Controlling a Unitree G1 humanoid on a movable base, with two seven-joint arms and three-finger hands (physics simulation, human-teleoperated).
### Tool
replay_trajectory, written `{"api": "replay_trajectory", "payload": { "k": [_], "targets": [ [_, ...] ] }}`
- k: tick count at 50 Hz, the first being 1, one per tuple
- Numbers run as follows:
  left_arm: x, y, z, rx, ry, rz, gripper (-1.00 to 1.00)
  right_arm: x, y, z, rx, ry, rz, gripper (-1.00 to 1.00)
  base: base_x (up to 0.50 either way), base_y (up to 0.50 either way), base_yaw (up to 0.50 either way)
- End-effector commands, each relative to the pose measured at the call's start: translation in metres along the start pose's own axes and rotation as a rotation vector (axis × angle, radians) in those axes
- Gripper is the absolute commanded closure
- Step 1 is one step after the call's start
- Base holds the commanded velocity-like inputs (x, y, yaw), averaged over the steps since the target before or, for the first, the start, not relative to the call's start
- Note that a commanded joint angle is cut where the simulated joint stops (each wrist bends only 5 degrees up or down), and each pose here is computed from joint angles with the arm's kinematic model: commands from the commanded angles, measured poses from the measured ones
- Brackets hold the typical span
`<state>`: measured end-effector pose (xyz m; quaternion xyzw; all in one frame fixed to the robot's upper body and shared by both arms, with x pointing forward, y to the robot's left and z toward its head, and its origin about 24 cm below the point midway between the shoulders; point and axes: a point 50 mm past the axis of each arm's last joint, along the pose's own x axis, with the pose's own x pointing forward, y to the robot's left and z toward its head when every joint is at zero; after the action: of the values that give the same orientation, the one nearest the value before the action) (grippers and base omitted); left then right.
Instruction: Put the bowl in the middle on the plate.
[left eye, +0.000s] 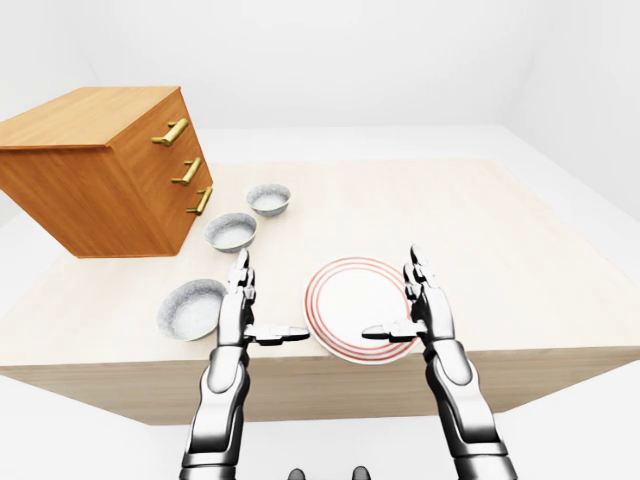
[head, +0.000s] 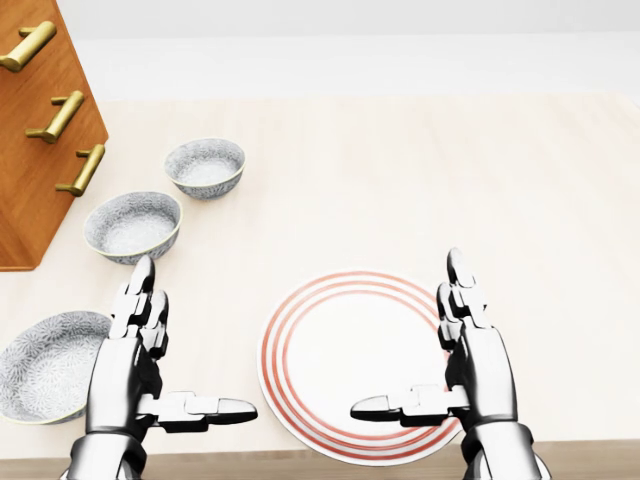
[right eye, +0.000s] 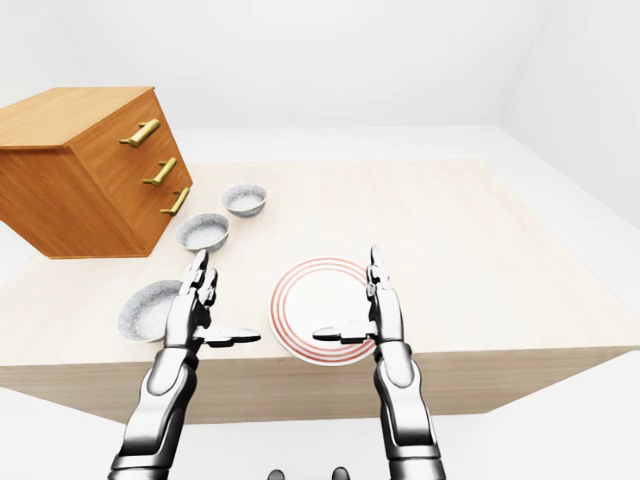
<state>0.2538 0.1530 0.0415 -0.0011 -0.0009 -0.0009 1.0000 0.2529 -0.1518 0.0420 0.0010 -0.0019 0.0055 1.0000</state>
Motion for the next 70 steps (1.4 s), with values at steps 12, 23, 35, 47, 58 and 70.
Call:
{"api": "replay_trajectory", "payload": {
  "k": [12, 23, 35, 47, 58, 70],
  "targets": [
    [-0.001, 0.004, -0.001, -0.003, -0.002, -0.002, -1.0, -0.005, -0.004, 0.004, -0.034, -0.039, 0.042, -1.0, 0.0, 0.0, 0.0],
    [0.001, 0.007, -0.002, -0.004, -0.002, -0.003, -1.0, -0.001, -0.014, 0.054, -0.07, -0.186, -0.035, -1.0, 0.0, 0.0, 0.0],
    [0.003, 0.008, -0.004, -0.004, 0.0, 0.0, -1.0, -0.02, -0.039, 0.165, -0.013, -0.672, -0.144, -1.0, 0.0, 0.0, 0.0],
    [0.0, 0.007, -0.002, -0.002, -0.001, 0.002, -1.0, -0.053, -0.062, 0.238, 0.329, -1.03, -0.237, -1.0, 0.0, 0.0, 0.0],
    [0.0, 0.008, -0.001, -0.019, -0.006, -0.004, -1.0, -0.067, -0.053, 0.255, 0.466, -1.108, -0.203, -1.0, 0.0, 0.0, 0.0],
    [-0.001, 0.009, 0.001, -0.022, -0.009, 0.002, -1.0, -0.074, -0.04, 0.272, 0.503, -1.18, -0.125, -1.0, 0.0, 0.0, 0.0]
  ]
}}
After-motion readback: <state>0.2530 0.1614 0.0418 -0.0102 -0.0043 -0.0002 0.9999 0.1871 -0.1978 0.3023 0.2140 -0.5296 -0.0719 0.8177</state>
